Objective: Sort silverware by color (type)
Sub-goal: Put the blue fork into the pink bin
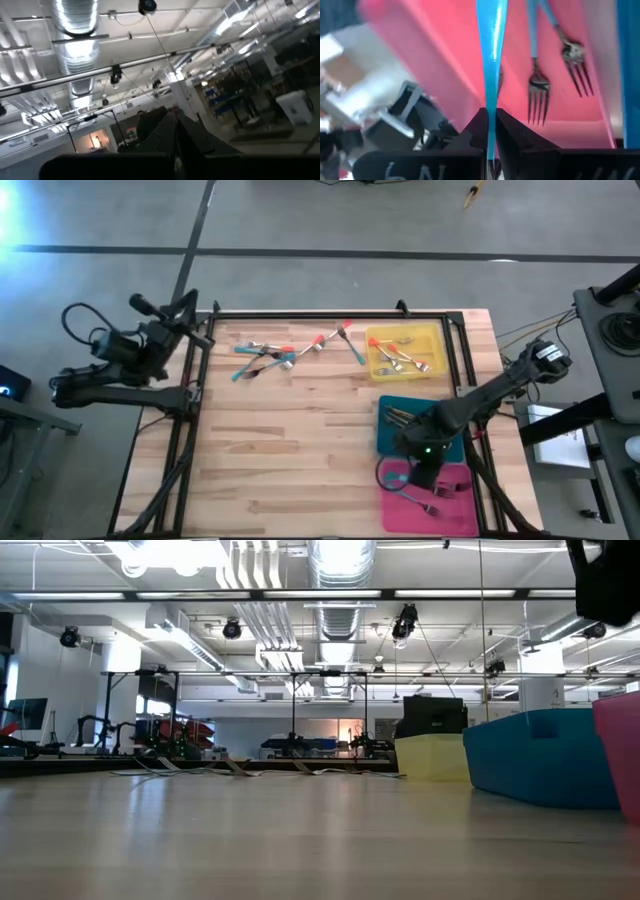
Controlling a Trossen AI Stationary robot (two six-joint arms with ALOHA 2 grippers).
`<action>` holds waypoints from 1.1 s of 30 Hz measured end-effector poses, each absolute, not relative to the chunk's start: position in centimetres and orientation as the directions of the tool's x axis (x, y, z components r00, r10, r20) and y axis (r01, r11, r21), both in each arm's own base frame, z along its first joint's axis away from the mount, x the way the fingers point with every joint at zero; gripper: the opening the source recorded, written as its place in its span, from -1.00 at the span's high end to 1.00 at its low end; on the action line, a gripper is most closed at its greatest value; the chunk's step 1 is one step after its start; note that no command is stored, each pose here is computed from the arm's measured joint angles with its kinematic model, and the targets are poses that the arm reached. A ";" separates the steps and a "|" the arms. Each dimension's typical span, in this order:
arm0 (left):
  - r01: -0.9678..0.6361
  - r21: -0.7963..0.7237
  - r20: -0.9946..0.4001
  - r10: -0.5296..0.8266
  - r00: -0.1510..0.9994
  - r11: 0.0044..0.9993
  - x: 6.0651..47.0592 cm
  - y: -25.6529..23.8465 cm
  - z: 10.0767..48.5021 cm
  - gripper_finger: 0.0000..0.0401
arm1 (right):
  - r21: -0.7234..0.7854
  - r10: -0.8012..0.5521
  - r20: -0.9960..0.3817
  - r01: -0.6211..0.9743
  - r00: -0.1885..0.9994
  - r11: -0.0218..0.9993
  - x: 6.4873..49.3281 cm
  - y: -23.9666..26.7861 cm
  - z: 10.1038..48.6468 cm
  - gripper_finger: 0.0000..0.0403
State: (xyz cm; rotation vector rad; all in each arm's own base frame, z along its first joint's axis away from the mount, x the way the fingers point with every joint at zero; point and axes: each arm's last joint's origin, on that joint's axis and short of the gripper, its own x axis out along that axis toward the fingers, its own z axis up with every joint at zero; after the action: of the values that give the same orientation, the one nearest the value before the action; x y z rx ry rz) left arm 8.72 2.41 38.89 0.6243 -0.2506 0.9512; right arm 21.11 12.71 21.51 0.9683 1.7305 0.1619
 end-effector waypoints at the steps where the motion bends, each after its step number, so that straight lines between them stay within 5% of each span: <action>1: -0.808 0.407 0.443 0.681 0.583 0.426 8.7 2.4 38.9 1.00 | 0.519 0.662 -0.745 0.552 -0.082 0.652 21.1 12.7 21.1 0.94; 6: -0.735 0.433 0.299 0.686 0.663 0.521 8.8 2.4 38.7 1.00 | 0.495 0.657 -0.747 0.575 -0.101 0.651 21.4 12.8 20.3 0.89; 12: -0.655 0.335 -0.057 0.708 0.704 0.677 8.1 2.6 37.4 1.00 | 0.515 0.665 -0.743 0.573 -0.074 0.638 21.8 12.9 20.7 0.65; 20: -0.693 0.222 -0.219 0.728 0.650 0.686 6.5 2.7 38.5 1.00 | 0.514 0.669 -0.742 0.599 -0.050 0.615 22.3 12.2 20.8 0.41; 33: -0.552 0.380 -0.482 0.668 0.567 0.743 9.6 3.0 36.3 1.00 | 0.664 0.789 -0.609 0.597 0.080 0.451 24.6 6.5 21.4 0.47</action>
State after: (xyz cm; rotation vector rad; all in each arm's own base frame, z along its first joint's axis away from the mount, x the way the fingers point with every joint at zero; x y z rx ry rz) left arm 9.58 2.95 36.27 0.1951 0.6470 0.7217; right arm 24.64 6.53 21.41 1.2350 1.6085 0.2199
